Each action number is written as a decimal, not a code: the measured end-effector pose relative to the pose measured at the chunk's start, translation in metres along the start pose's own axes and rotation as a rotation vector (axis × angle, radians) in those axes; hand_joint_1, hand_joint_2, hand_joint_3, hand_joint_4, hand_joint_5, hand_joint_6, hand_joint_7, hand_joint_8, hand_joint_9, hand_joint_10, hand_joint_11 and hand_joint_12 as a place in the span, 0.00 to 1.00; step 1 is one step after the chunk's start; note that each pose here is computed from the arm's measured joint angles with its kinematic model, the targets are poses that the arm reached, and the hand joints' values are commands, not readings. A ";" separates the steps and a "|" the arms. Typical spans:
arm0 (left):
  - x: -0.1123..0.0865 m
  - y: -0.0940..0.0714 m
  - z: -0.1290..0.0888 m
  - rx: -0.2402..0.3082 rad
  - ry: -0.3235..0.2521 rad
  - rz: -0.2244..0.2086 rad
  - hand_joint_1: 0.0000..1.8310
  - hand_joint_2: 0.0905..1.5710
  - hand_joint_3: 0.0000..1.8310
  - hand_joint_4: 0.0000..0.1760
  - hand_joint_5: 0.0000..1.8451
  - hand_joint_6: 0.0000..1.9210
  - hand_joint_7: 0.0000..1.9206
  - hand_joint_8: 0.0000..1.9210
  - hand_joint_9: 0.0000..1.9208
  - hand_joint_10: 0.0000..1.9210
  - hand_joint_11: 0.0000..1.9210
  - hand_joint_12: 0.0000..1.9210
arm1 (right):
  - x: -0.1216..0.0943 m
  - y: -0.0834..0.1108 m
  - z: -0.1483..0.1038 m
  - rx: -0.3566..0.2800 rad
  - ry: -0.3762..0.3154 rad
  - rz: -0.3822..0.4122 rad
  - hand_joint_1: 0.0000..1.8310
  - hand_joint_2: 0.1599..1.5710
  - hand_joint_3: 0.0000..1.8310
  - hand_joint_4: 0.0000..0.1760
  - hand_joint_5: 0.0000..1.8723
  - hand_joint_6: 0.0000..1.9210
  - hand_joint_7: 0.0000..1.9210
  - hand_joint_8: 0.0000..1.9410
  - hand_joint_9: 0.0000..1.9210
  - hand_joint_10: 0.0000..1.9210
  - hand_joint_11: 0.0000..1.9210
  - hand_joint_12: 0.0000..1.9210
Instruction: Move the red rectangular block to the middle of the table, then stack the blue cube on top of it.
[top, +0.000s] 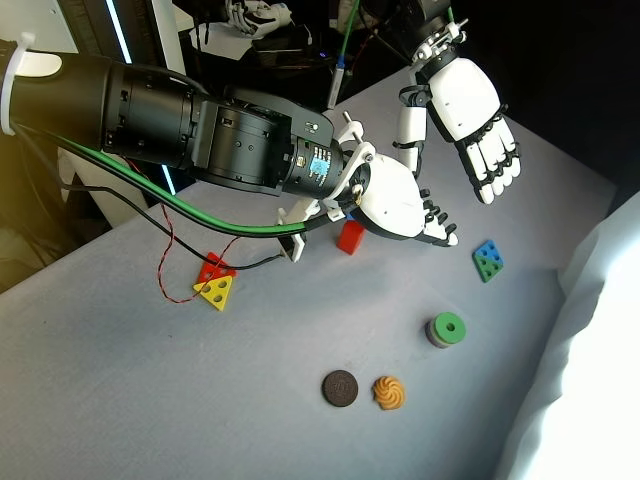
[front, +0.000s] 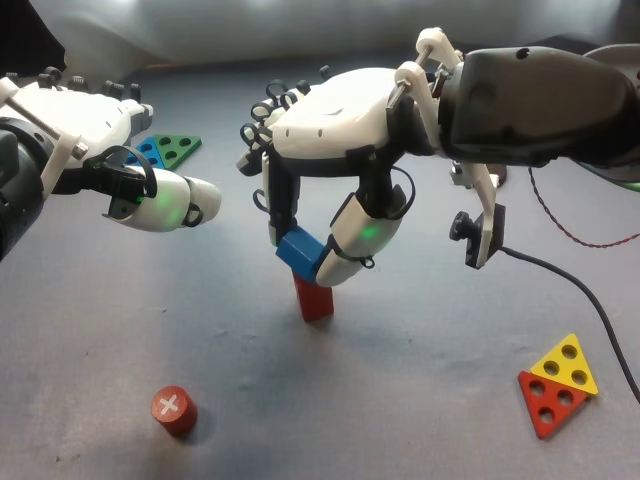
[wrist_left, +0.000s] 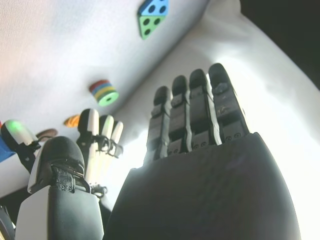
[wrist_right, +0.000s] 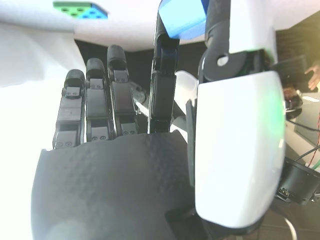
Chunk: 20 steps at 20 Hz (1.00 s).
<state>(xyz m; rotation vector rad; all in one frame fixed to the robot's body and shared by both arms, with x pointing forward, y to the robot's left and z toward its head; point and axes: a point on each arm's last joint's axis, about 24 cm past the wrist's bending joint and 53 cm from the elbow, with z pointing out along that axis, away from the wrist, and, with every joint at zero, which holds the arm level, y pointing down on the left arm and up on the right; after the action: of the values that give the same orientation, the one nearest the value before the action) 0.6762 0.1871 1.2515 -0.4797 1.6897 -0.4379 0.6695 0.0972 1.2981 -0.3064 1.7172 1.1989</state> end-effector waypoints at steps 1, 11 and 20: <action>0.000 0.000 0.000 0.000 0.000 0.000 0.06 0.71 0.00 0.00 0.07 0.00 0.06 0.00 0.04 0.00 0.00 0.07 | 0.000 0.000 0.000 0.001 0.000 0.000 0.58 0.62 0.00 1.00 0.61 0.38 0.16 0.00 0.07 0.00 0.00 0.00; 0.000 -0.001 -0.001 0.001 0.000 0.001 0.06 0.72 0.00 0.00 0.08 0.00 0.07 0.00 0.05 0.00 0.00 0.10 | 0.006 -0.008 0.000 0.016 0.002 0.001 0.59 0.61 0.00 1.00 0.63 0.35 0.18 0.00 0.08 0.00 0.00 0.00; -0.001 -0.002 -0.001 0.004 -0.003 -0.001 0.07 0.72 0.00 0.00 0.08 0.00 0.07 0.00 0.05 0.00 0.00 0.11 | 0.006 -0.007 0.001 0.014 -0.003 0.000 0.58 0.62 0.00 1.00 0.61 0.36 0.18 0.00 0.09 0.00 0.00 0.00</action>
<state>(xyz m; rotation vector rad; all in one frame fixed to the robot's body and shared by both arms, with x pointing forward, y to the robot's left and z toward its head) 0.6759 0.1862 1.2534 -0.4784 1.6854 -0.4411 0.6718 0.0965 1.2896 -0.2956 1.7226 1.1859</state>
